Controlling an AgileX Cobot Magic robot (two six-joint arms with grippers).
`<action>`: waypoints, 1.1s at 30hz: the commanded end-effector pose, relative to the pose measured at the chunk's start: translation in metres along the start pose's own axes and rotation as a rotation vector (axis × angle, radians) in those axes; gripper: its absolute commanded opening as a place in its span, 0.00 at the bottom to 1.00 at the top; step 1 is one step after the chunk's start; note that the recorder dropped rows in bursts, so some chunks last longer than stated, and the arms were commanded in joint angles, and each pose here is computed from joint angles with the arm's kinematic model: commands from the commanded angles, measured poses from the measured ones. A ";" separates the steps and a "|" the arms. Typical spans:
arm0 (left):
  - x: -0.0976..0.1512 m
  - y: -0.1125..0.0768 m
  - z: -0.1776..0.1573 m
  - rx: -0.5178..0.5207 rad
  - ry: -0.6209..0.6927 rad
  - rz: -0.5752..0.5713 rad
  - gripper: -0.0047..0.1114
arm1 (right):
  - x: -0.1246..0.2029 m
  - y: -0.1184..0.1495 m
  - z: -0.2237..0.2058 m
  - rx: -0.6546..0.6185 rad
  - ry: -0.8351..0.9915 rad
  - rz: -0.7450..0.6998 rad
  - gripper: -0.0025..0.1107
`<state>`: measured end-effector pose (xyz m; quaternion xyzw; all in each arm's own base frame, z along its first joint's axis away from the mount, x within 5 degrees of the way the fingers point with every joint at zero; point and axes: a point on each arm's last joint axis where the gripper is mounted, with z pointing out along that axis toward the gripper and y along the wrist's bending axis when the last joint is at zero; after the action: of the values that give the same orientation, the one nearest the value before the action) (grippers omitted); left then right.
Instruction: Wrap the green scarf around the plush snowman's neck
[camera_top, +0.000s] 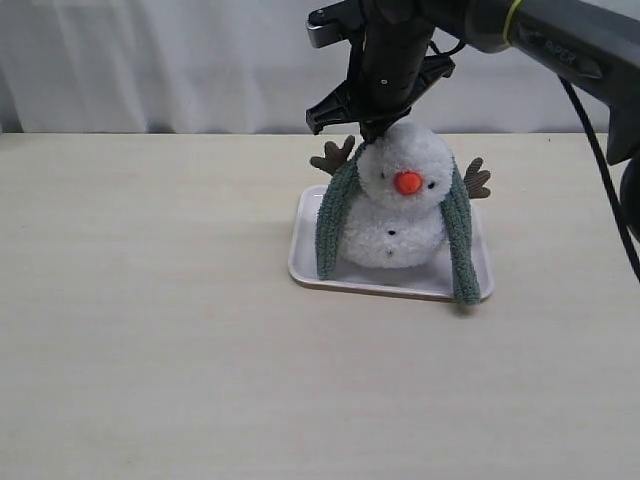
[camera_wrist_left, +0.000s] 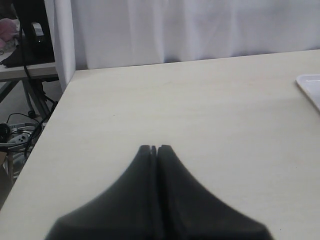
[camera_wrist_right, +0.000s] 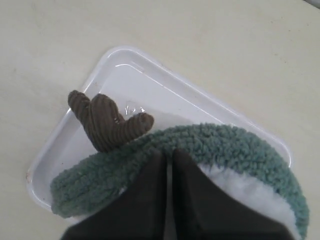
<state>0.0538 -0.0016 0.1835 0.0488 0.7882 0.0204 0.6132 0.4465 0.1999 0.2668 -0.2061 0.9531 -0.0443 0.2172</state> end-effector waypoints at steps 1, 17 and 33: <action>0.000 0.000 0.000 -0.002 -0.012 -0.002 0.04 | 0.001 0.001 0.010 0.009 0.019 -0.002 0.06; -0.001 0.000 0.000 -0.002 -0.015 -0.002 0.04 | 0.006 0.008 0.039 -0.006 0.083 -0.024 0.06; -0.001 0.000 0.000 -0.002 -0.015 -0.002 0.04 | 0.000 0.022 -0.071 -0.377 -0.092 0.003 0.40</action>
<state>0.0538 -0.0016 0.1835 0.0488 0.7882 0.0204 0.6132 0.4196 0.2135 0.3127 -0.2369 0.9412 0.0887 0.2238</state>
